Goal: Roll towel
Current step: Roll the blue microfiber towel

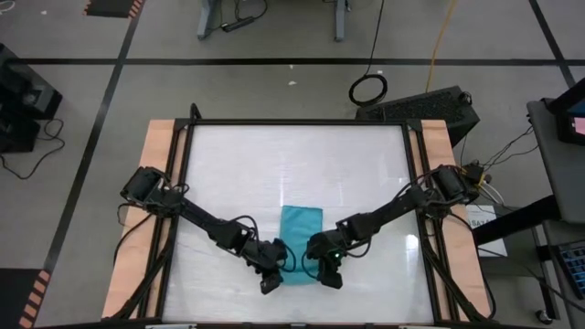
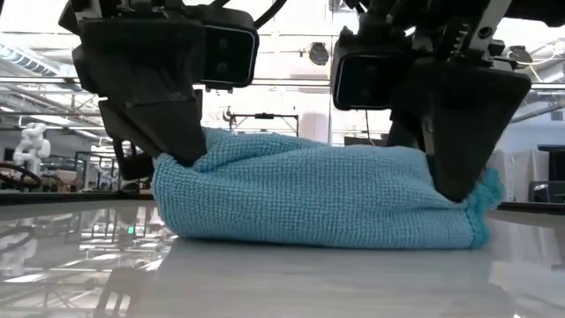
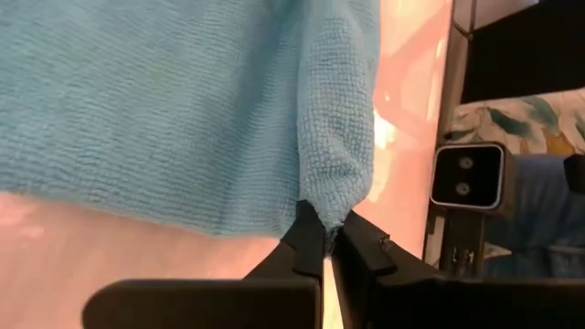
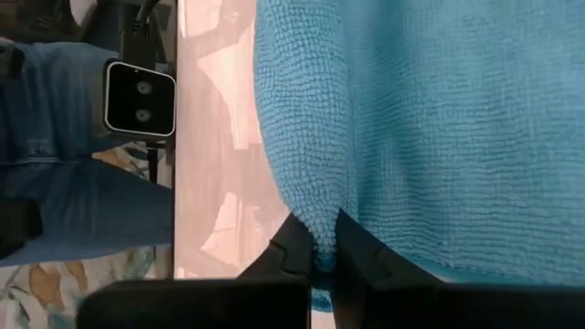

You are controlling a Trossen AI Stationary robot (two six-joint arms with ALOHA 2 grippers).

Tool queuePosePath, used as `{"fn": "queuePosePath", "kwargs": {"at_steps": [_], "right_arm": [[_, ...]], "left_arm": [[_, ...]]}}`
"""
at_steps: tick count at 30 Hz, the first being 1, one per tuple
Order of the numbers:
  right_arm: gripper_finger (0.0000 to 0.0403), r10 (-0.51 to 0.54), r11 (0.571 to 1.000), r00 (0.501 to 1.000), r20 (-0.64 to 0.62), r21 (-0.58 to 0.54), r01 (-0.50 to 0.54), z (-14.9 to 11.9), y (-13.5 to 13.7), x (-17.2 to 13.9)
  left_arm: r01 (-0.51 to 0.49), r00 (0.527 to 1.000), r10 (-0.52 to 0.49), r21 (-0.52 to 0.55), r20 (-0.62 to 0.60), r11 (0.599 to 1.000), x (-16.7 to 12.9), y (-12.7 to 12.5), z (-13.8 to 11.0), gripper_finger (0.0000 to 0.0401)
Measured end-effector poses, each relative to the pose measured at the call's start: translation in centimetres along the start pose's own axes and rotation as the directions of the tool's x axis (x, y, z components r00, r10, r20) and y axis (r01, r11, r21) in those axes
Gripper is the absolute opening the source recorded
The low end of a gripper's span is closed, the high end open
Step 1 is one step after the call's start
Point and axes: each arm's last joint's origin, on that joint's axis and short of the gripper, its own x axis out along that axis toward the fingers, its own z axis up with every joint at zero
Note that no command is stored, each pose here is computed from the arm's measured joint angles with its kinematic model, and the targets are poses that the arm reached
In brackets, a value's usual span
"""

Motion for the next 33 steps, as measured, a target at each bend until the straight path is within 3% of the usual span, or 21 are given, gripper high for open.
{"fn": "queuePosePath", "kwargs": {"at_steps": [11, 22, 28, 33], "right_arm": [[0.0004, 0.029, 0.999, 1.000, 0.009, 0.021, -0.029, 0.0, 0.3, 0.4], [0.0004, 0.042, 0.999, 0.999, -0.011, 0.028, -0.041, -0.2, 0.4, 0.5], [0.0006, 0.019, 1.000, 1.000, -0.013, 0.025, -0.019, -0.4, 0.3, 0.5], [0.0039, 0.010, 1.000, 1.000, -0.021, 0.021, -0.009, -0.5, 0.2, 0.6]], "left_arm": [[0.032, 0.999, -0.034, -0.065, -0.040, 0.997, 0.1, -0.1, -0.1, 0.0010], [0.143, 0.986, -0.151, -0.104, -0.073, 0.984, 1.8, 0.3, 0.1, 0.0011], [0.122, 0.989, -0.131, -0.114, -0.066, 0.986, 2.0, 0.8, -0.2, 0.0041], [0.123, 0.987, -0.138, -0.168, -0.078, 0.978, 2.1, 2.0, -1.5, 0.0081]]}}
